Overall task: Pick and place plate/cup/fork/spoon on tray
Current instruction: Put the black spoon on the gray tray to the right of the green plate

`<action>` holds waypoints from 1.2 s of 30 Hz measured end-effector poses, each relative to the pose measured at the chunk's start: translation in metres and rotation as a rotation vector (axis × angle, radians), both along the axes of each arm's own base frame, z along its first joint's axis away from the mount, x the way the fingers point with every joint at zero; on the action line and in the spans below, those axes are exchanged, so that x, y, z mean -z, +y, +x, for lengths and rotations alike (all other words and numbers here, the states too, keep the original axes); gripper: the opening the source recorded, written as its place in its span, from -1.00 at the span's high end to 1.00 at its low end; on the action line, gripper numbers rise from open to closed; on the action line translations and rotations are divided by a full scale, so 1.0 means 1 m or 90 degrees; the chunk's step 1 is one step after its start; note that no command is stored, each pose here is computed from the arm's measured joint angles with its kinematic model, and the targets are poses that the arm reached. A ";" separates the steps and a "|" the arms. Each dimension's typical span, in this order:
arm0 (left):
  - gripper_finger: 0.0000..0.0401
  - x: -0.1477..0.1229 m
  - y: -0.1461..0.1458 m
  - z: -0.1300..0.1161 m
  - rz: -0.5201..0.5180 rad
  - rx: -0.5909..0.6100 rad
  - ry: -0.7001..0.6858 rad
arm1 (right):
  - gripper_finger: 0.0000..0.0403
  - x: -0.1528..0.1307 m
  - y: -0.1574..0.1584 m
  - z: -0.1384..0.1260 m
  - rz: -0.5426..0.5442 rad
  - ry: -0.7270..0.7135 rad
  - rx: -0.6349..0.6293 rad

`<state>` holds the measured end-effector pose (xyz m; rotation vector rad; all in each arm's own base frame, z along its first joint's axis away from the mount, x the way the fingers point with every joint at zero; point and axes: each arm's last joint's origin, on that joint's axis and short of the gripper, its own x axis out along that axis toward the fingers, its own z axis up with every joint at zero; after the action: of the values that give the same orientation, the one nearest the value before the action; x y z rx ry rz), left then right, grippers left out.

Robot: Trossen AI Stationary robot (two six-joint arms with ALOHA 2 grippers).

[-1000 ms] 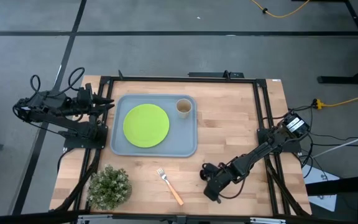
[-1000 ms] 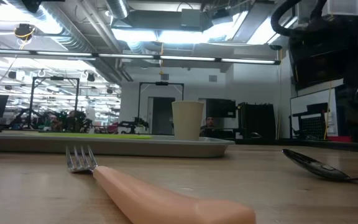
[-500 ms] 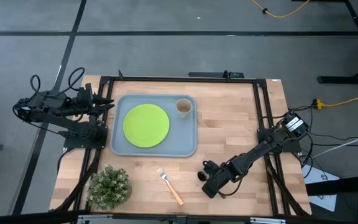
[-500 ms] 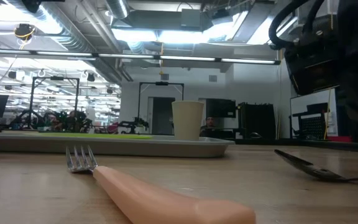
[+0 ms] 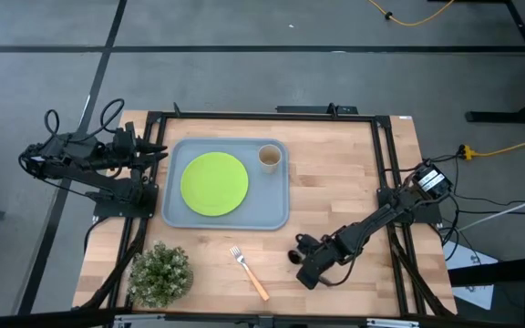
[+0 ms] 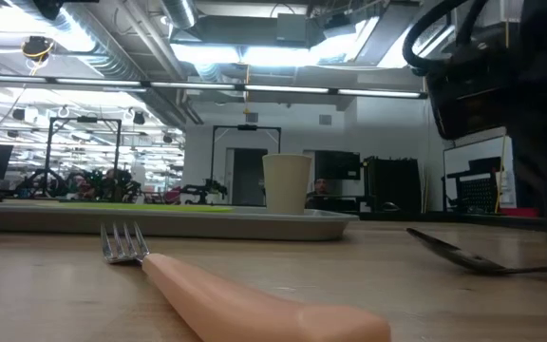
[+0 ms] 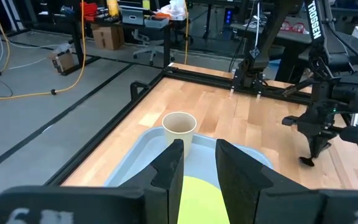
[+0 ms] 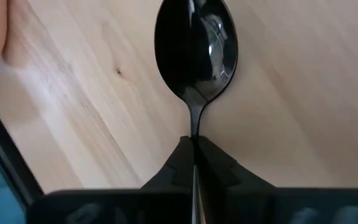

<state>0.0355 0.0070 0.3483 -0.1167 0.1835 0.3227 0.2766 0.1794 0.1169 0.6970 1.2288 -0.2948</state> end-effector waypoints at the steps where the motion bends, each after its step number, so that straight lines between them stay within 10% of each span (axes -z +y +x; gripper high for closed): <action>1: 0.57 0.000 0.000 0.000 0.000 0.000 0.000 | 0.97 -0.002 0.001 0.002 -0.006 -0.005 -0.004; 18: 0.57 0.000 0.000 0.000 -0.004 -0.001 -0.001 | 0.98 -0.061 -0.019 0.054 -0.055 -0.149 0.088; 36: 0.57 0.000 -0.002 0.001 -0.019 0.050 0.000 | 0.98 -0.051 -0.146 0.093 0.018 -0.110 0.469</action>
<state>0.0360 0.0047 0.3481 -0.1382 0.1924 0.2415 0.3693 0.0338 0.1677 1.1630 0.7746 -0.8051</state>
